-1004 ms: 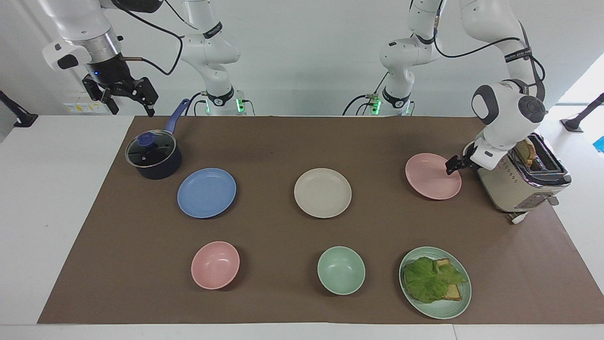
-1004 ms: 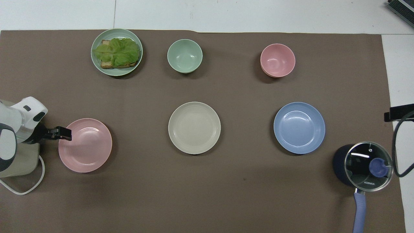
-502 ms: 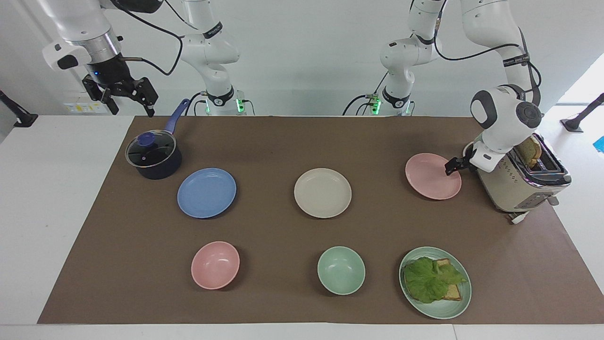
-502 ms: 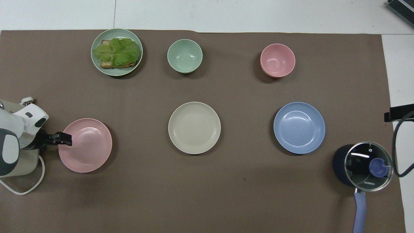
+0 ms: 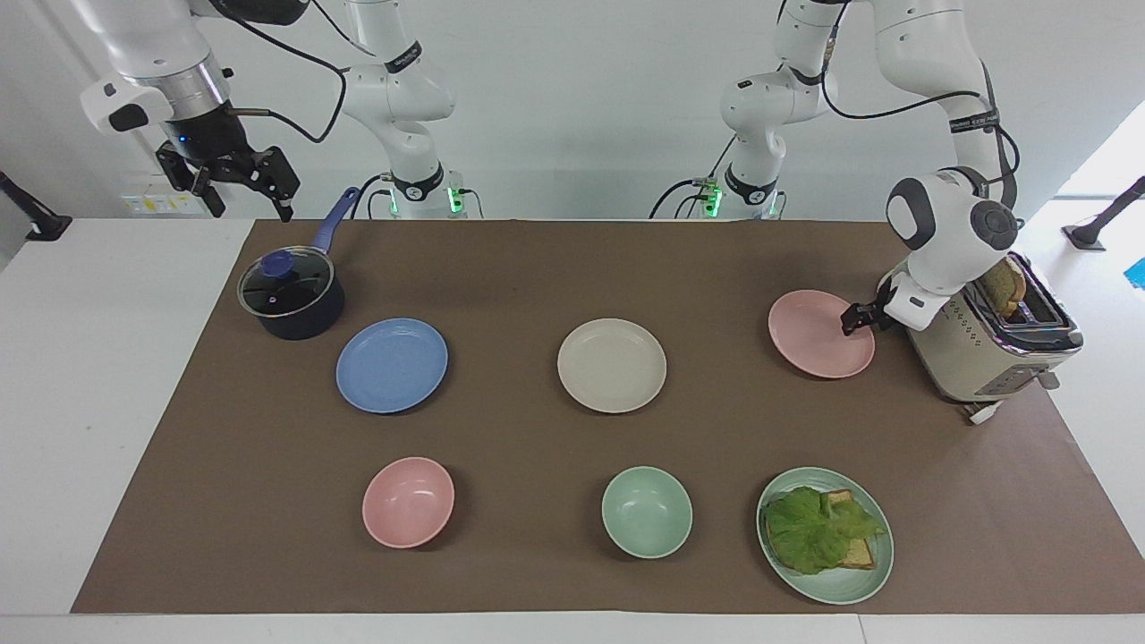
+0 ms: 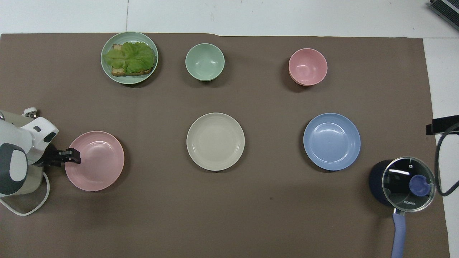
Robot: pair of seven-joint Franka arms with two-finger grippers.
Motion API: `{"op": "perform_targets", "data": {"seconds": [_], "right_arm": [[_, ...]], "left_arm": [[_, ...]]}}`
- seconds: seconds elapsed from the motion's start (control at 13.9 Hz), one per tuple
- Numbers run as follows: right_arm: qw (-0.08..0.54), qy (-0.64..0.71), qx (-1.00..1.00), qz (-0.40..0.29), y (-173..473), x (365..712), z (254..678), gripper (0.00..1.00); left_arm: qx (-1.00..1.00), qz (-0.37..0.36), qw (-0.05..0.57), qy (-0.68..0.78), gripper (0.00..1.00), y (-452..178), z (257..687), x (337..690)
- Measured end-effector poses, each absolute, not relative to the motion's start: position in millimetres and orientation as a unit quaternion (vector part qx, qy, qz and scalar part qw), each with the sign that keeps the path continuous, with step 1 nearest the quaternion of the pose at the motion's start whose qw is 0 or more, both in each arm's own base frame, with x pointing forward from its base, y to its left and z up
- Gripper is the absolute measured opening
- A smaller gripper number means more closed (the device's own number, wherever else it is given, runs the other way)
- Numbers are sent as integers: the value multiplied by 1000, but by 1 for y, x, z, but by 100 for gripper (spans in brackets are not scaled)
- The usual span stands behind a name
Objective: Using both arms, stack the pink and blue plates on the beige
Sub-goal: 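Grasp the pink plate's rim with the left gripper, then carry the pink plate onto the beige plate with the left gripper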
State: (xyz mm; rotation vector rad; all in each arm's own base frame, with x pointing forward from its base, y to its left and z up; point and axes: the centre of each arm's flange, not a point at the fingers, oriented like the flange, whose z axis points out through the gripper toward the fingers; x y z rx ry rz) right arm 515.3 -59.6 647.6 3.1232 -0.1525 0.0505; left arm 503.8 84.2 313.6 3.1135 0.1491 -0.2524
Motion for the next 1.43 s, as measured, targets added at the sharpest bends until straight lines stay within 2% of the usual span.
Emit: {"op": "perform_targets", "data": {"seconds": [0.22,0.36,0.79,1.15,1.43], "right_arm": [[7,-49,999,16,-60,515,648,100],[7,-49,999,16,-60,515,647,100],[7,-51,999,12,-62,514,644,100],[6,-51,999,11,-62,513,643,100],[6,-54,998,9,-65,512,641,100]], "left_arm": [[996,-79,7,48,26,85,313,504],[996,-79,7,46,6,84,316,504],[994,-99,9,44,5,83,332,509],[991,-127,11,39,5,81,376,524],[990,-134,18,33,5,69,430,535]]}}
